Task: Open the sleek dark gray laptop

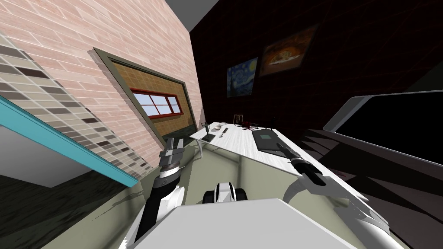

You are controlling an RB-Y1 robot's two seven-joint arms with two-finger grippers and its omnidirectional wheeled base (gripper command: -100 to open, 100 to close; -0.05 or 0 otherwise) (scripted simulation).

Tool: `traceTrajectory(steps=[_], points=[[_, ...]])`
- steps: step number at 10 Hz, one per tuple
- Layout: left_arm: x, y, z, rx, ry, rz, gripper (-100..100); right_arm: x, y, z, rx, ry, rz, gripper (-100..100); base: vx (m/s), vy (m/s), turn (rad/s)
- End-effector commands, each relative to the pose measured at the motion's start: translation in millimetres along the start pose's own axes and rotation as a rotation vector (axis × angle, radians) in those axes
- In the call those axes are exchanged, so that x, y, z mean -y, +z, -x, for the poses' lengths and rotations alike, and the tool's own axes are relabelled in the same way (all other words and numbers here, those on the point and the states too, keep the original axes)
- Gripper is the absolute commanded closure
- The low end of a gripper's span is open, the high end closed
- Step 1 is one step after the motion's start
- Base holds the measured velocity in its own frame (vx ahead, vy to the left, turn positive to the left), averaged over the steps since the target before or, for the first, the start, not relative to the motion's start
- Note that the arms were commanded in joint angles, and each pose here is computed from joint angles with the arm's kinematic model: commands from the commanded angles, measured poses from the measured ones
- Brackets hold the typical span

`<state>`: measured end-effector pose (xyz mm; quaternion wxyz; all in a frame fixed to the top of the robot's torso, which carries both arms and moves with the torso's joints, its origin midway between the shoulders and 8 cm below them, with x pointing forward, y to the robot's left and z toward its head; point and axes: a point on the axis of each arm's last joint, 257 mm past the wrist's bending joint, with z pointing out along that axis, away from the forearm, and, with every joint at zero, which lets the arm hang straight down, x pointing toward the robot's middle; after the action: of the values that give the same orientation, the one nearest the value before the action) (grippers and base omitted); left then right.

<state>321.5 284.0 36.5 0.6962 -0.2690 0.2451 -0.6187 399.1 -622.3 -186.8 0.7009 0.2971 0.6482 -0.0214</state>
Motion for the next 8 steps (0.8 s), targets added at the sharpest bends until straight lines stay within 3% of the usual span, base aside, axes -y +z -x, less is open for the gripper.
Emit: traceTrajectory(steps=[1,3,4,5,8], points=[[0.0,0.0,0.0,0.000,0.000,0.000,0,1.5,5.9,22.9,0.006,0.001,-0.016,-100,-0.041,0.032,0.058],[0.0,0.0,0.0,0.000,0.000,0.000,0,1.1,9.3,35.1,0.009,0.001,-0.023,-100,-0.041,0.022,0.053],[0.0,0.0,0.0,0.000,0.000,0.000,0,0.2,8.5,31.0,0.008,0.000,-0.019,-100,-0.016,0.007,0.009],[0.0,0.0,0.0,0.000,0.000,0.000,0,0.4,8.7,31.5,0.008,0.001,-0.021,0,0.000,0.000,0.000],[0.0,0.0,0.0,0.000,0.000,0.000,0,0.5,8.7,31.4,0.008,0.001,-0.021,0,0.000,0.000,0.000]])
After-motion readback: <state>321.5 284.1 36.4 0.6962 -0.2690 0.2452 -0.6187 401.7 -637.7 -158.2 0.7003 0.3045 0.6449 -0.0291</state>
